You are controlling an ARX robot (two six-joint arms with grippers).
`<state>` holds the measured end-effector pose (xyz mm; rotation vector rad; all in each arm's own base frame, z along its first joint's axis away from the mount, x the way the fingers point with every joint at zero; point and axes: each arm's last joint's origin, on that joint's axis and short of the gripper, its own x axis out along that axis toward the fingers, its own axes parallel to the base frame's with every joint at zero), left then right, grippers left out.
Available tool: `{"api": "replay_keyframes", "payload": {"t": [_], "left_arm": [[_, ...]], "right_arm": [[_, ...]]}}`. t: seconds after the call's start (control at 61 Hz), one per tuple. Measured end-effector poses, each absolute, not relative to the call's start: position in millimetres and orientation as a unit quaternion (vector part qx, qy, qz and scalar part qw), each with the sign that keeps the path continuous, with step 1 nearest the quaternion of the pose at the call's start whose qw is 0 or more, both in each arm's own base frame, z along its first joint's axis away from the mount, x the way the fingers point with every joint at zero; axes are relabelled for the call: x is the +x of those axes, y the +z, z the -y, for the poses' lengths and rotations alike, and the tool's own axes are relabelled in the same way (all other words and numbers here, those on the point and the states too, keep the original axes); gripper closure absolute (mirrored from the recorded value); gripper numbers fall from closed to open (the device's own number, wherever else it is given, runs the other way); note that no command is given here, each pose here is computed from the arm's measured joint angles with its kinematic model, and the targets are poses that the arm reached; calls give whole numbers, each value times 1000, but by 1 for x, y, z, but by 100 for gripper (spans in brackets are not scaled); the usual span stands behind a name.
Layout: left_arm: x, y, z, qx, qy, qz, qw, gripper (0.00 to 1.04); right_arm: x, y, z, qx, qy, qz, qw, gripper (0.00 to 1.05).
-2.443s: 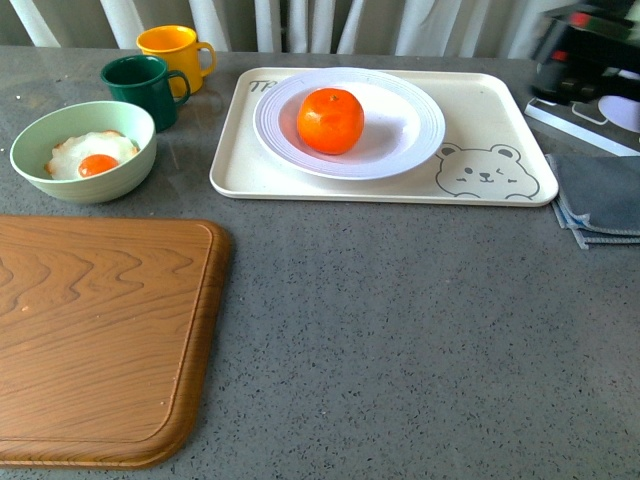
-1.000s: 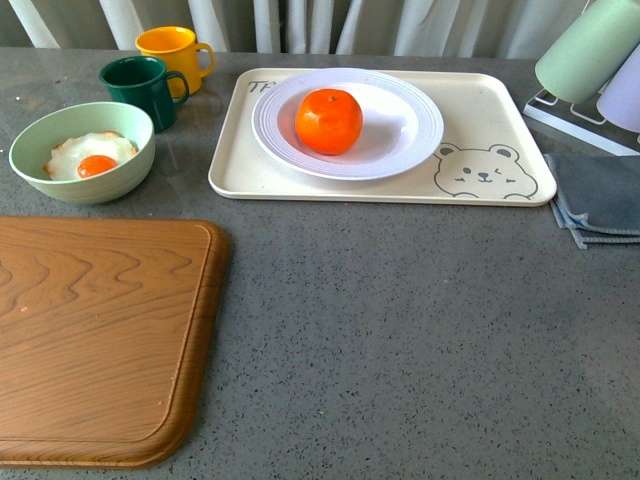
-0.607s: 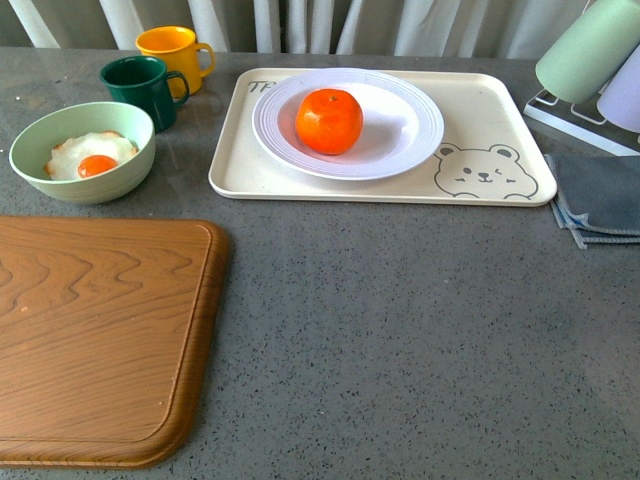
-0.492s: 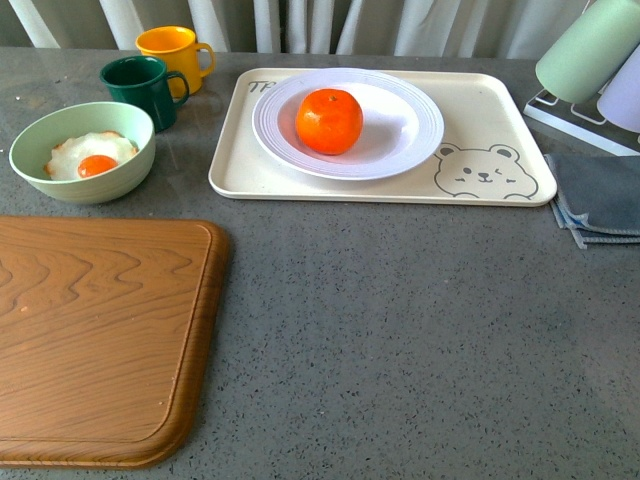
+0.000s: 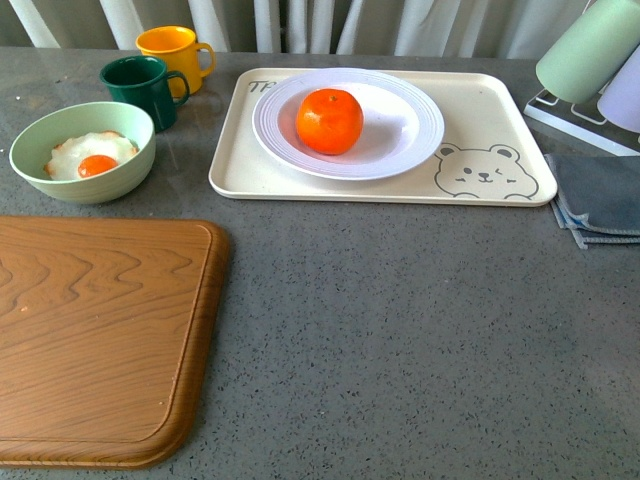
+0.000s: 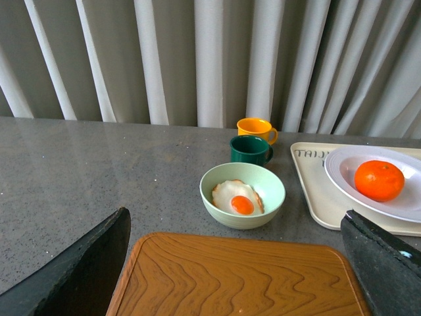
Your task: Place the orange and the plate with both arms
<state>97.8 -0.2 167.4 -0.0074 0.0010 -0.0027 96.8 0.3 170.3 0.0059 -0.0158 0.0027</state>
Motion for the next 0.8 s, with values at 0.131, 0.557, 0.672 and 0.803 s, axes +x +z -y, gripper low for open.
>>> {"api": "replay_keyframes", "payload": {"t": [0.131,0.557,0.672,0.803], "left_arm": [[98,167,0,-4,-1,0,1000,9],[98,167,0,-4,-1,0,1000,9],[98,167,0,-4,-1,0,1000,9],[98,167,0,-4,-1,0,1000,9]], "right_arm": [[97,170,0,3,1,8,1000,103],[97,170,0,3,1,9,1000,54],[97,170,0,2,1,9,1000,32],[97,170,0,3,1,9,1000,8]]}}
